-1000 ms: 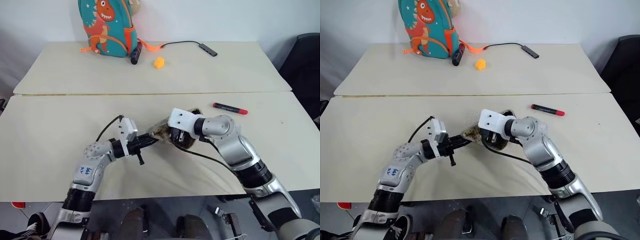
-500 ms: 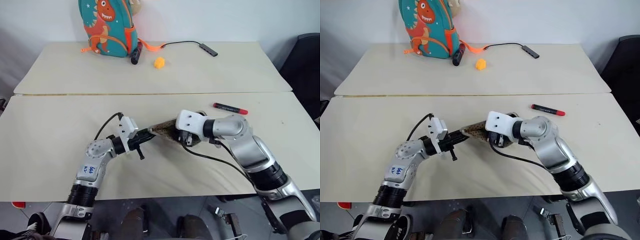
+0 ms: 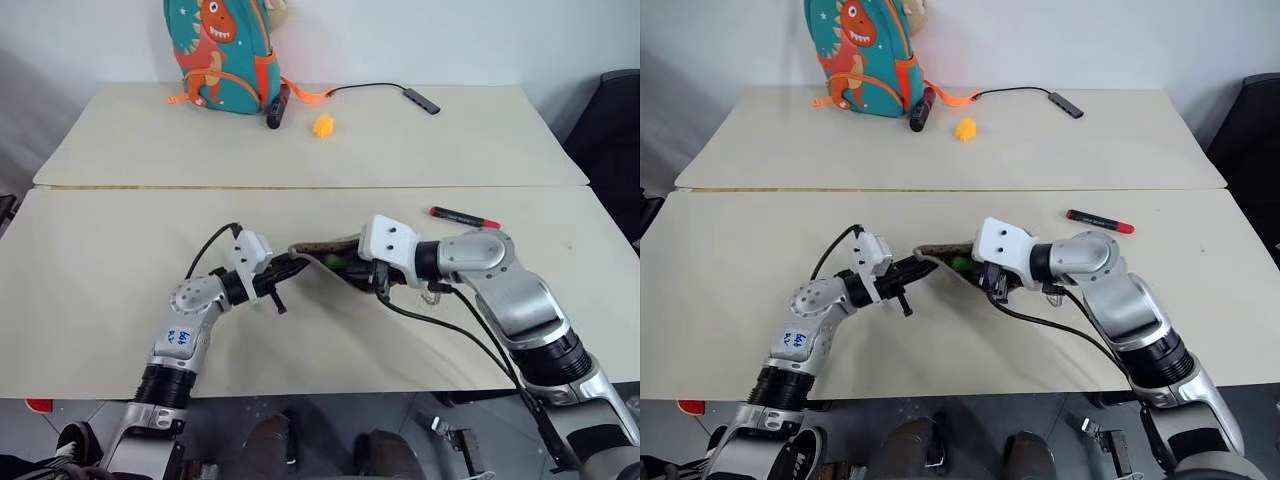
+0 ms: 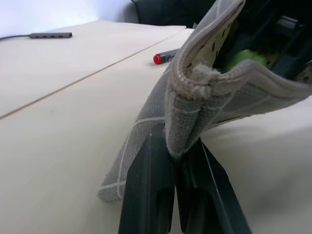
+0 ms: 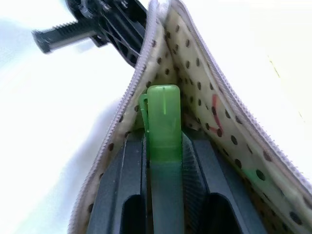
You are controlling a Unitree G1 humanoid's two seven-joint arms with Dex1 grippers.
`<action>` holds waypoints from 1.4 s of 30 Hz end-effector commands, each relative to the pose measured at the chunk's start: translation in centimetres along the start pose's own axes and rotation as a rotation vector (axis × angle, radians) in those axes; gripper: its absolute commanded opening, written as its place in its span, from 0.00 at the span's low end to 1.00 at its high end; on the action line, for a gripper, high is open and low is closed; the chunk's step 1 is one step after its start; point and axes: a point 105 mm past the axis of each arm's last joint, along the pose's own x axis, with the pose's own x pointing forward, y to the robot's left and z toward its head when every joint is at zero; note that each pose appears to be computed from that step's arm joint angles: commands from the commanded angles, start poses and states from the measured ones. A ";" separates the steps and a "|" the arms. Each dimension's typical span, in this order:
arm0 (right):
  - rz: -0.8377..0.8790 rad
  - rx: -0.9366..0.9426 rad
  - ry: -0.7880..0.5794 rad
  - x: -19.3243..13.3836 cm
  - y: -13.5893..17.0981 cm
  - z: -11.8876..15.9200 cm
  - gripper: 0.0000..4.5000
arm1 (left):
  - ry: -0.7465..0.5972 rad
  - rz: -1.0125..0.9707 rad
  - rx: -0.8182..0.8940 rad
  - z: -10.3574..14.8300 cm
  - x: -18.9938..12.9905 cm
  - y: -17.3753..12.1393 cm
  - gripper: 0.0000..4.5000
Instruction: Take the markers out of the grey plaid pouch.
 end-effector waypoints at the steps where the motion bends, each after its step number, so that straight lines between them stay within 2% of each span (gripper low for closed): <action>1: -0.049 -0.014 -0.087 -2.1 -1.0 1.5 0.13 | 0.009 0.070 -0.005 -0.3 -0.9 1.0 0.00; 10: -0.058 0.072 -0.330 -2.1 -1.4 5.9 0.13 | 0.013 0.030 -0.034 -0.6 -0.3 -0.3 0.00; 13: -0.056 0.090 -0.331 -1.9 -1.2 5.8 0.13 | -0.019 0.050 -0.058 -0.1 0.0 -0.2 0.00; 17: 0.124 0.196 -0.287 -1.9 2.2 5.1 0.13 | -0.079 0.142 0.001 1.3 0.2 1.2 0.00; 22: 0.093 0.215 -0.255 -1.4 2.2 4.4 0.13 | -0.160 0.165 -0.021 2.7 0.4 1.6 0.00; 25: 0.101 0.212 -0.285 -1.3 2.5 5.1 0.13 | -0.113 0.141 -0.005 1.9 0.3 1.2 0.00; 30: 0.033 0.237 -0.352 -2.5 0.4 6.8 0.13 | -0.107 0.141 -0.025 1.7 -0.3 1.3 0.00; 34: -0.036 0.243 -0.161 -4.1 -0.4 3.5 0.13 | -0.129 0.146 -0.111 2.3 -1.7 1.9 0.00; 37: -0.074 0.289 -0.034 -6.2 -0.5 0.4 0.13 | -0.088 0.093 -0.232 2.6 -3.7 1.9 0.00; 39: -0.091 0.300 0.005 -7.4 -0.7 -0.6 0.13 | -0.064 0.077 -0.292 3.4 -4.9 2.1 0.00; 42: -0.179 0.298 0.107 -8.8 -1.9 -3.0 0.13 | -0.017 0.117 -0.377 4.5 -6.6 3.4 0.00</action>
